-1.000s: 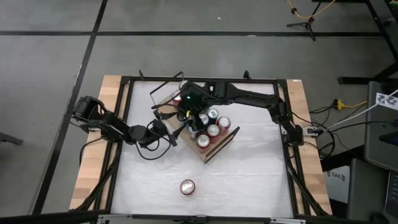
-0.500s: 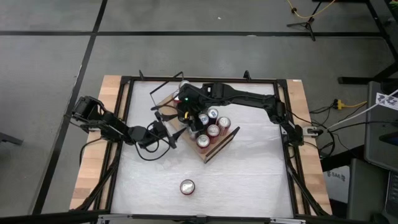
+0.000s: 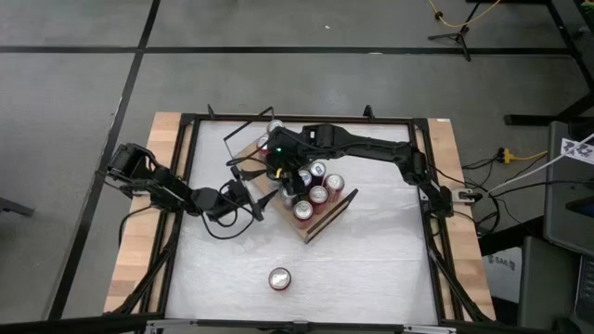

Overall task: Place canned beverage on shelf
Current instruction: Put the white pink soda can on the shelf aligned with the other white pink soda cans, then put the red soda can on the shelf aligned with the other red soda cans

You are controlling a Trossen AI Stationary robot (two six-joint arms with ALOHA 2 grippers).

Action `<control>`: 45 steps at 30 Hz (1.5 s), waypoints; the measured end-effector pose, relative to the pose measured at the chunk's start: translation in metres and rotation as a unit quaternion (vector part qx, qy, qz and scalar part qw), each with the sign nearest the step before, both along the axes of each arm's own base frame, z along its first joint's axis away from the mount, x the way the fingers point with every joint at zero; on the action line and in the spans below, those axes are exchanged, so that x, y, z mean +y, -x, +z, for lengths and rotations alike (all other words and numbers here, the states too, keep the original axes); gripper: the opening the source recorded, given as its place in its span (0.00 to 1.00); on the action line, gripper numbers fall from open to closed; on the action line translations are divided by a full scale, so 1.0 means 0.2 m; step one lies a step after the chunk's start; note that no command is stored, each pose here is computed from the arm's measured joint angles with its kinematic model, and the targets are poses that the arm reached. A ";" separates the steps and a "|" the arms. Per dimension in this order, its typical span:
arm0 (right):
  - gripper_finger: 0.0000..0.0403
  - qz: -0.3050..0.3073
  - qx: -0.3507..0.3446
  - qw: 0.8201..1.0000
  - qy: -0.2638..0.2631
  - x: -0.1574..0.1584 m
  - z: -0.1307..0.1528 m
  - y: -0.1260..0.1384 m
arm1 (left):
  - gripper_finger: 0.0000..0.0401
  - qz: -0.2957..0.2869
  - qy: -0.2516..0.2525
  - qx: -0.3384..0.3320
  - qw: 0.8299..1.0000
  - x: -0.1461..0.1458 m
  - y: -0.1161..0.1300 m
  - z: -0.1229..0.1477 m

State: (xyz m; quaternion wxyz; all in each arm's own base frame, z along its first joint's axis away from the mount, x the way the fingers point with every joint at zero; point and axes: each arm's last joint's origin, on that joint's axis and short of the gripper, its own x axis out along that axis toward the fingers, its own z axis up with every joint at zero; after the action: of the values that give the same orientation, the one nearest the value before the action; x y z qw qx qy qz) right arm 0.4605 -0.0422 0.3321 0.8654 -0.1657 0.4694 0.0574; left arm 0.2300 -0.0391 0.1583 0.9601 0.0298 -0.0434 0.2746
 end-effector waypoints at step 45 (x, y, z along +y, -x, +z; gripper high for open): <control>0.79 0.000 0.001 1.000 0.025 0.07 0.06 0.04 | 0.85 0.047 0.011 -0.030 0.998 -0.22 0.19 0.20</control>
State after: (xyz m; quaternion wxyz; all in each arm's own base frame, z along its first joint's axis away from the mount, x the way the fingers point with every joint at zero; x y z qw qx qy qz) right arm 0.4525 -0.0284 0.3444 0.8604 -0.1876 0.4716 0.0460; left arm 0.1926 -0.0822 0.1991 0.9448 0.0133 -0.0679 0.3204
